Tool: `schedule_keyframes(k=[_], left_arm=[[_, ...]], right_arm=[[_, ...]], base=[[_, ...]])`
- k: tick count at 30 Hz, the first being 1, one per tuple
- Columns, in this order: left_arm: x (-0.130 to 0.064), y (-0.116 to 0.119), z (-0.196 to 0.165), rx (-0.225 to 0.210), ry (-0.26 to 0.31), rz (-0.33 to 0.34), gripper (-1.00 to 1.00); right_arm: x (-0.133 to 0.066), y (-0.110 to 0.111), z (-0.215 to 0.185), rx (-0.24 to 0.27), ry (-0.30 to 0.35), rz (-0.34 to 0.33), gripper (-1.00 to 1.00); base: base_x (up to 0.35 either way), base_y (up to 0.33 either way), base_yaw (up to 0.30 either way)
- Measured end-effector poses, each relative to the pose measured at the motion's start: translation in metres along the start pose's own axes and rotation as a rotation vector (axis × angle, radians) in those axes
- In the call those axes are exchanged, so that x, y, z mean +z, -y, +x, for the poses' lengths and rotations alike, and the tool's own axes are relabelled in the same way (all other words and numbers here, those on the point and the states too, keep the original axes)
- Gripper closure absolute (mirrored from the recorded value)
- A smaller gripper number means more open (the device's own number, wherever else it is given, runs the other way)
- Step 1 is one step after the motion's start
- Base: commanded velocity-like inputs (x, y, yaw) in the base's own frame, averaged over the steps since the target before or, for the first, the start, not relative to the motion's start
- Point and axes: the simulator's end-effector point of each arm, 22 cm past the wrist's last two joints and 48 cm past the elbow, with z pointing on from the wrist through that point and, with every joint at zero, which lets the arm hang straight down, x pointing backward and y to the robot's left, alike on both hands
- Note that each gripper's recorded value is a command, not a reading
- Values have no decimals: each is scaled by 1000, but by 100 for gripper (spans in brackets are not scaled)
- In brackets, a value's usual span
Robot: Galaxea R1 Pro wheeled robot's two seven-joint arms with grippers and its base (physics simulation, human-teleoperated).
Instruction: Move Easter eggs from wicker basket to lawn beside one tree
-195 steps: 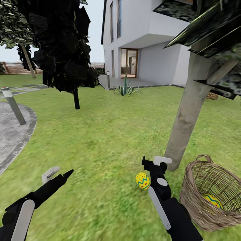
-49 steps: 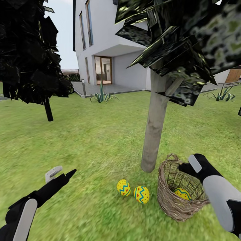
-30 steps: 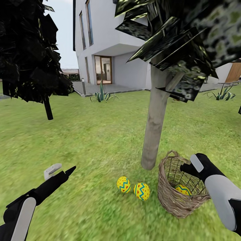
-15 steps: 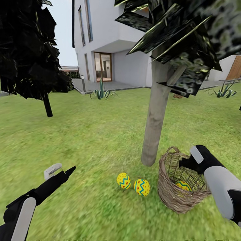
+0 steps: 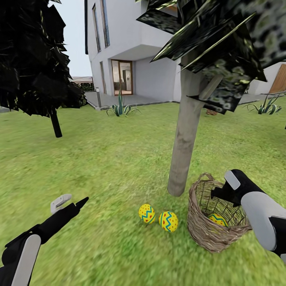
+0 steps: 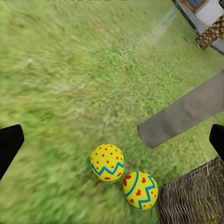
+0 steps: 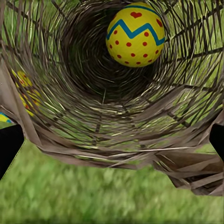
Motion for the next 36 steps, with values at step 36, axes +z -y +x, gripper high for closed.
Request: schedule_keyframes(k=[36], left_arm=[[13, -23, 28, -23, -76, -39, -100]], right_arm=[[43, 11, 8, -10, -4, 76, -100]], base=[[43, -8, 0]])
